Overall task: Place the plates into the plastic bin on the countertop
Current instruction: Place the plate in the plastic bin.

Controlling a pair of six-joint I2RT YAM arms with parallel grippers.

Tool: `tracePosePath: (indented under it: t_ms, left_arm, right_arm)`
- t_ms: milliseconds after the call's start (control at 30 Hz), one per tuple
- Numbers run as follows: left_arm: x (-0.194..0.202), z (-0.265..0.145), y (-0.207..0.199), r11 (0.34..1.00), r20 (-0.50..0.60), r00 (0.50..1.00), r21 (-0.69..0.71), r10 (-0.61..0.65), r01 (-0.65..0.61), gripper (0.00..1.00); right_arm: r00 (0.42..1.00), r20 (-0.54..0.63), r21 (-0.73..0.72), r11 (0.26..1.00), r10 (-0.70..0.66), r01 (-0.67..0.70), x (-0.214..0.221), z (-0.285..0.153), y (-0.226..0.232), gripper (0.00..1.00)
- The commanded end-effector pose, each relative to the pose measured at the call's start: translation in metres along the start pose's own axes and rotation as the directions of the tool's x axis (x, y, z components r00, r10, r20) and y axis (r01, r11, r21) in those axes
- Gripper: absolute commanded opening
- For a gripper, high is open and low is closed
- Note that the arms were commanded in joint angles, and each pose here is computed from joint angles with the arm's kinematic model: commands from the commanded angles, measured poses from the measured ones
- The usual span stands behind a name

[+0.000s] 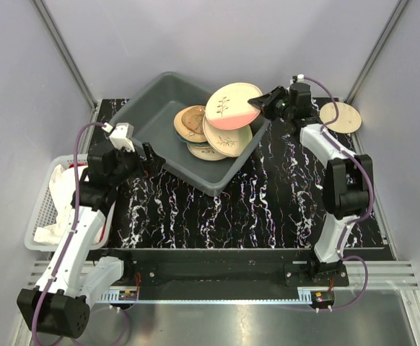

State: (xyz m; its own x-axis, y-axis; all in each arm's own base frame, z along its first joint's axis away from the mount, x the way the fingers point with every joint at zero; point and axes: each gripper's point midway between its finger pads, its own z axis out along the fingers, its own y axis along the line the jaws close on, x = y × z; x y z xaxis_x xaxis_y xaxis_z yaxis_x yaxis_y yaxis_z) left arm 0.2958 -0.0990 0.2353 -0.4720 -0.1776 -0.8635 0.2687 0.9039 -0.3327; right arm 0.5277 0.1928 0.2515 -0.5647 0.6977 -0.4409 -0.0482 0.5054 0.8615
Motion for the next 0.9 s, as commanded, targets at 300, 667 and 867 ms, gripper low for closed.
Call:
tracePosePath:
  t_ms: [300, 667, 867]
  left_arm:
    - [-0.012, -0.005, -0.004, 0.999, 0.032, 0.999, 0.014, 0.033, -0.034, 0.99]
    - [-0.009, -0.006, -0.004, 0.999, 0.029, 0.999, 0.015, 0.033, -0.033, 0.99]
    - [-0.010, -0.006, -0.005, 0.999, 0.029, 0.999, 0.019, 0.030, -0.031, 0.99]
  right_arm:
    - [0.987, -0.127, -0.237, 0.964, 0.096, -0.124, 0.031, 0.015, 0.043, 0.00]
    - [0.981, -0.157, -0.070, 0.990, 0.111, -0.123, 0.061, 0.019, -0.006, 0.15]
    - [0.987, -0.141, -0.047, 0.995, 0.078, -0.085, 0.060, 0.014, -0.010, 0.41]
